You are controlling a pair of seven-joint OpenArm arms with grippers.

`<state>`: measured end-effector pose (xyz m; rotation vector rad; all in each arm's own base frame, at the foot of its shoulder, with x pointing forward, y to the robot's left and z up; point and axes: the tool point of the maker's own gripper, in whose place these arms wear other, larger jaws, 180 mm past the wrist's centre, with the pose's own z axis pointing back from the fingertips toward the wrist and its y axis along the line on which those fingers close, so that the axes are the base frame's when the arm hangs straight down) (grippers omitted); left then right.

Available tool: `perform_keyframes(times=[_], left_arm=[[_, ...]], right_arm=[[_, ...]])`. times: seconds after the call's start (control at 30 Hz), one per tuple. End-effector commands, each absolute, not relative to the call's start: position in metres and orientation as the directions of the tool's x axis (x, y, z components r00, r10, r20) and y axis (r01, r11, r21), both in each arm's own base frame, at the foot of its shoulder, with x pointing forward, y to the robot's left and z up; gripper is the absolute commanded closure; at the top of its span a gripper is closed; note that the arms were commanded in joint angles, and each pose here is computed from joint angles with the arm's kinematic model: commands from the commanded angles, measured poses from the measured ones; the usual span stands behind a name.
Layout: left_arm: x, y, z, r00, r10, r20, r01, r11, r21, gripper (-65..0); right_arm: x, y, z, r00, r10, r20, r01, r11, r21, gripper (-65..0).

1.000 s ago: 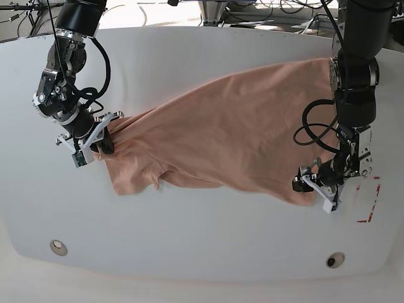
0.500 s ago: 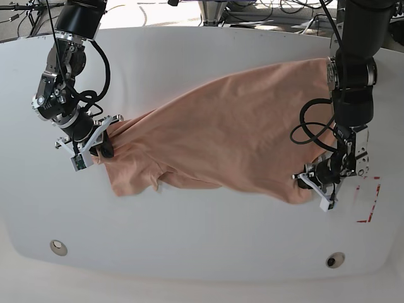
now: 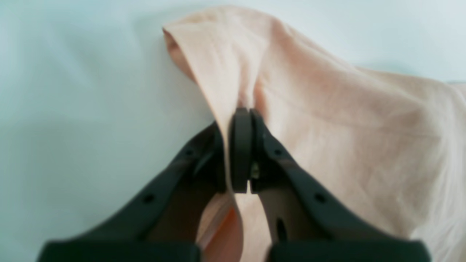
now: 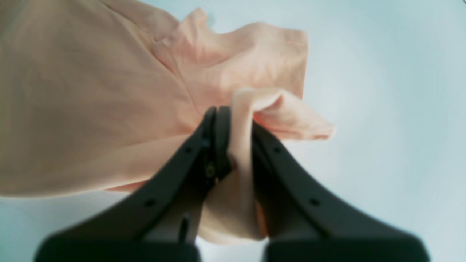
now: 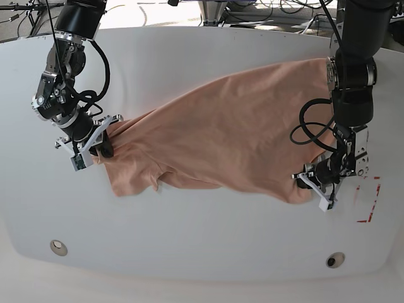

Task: Fold the T-shirt properly
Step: 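Lower the left gripper onto the shirt hem and grasp it, then lift the shirt with both grippers and pull it toward the robot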

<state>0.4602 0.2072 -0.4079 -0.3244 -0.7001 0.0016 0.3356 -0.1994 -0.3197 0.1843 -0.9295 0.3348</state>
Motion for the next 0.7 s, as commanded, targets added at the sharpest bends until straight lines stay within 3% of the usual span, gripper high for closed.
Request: perform_keyframes(times=[0.0, 0.5, 0.67], left_arm=[[0.465, 0.218, -0.398, 0.765, 0.093, 0.638, 0.106, 0.958, -0.267, 0.0], [0.462, 0.250, -0.393, 0.762, 0.098, 0.640, 0.072, 0.970, -0.234, 0.0], [0.473, 0.264, -0.358, 0.710, 0.079, 0.700, 0.082, 0.977, -0.194, 0.0]], right_arm=[[0.345, -0.201, -0.300, 0.495, 0.204, 0.845, -0.365, 0.931, -0.012, 0.0], [0.345, -0.201, -0.300, 0.495, 0.206, 0.844, -0.366, 0.931, -0.013, 0.0], [0.346, -0.200, -0.298, 0.489, 0.206, 0.847, -0.368, 0.930, -0.014, 0.0]])
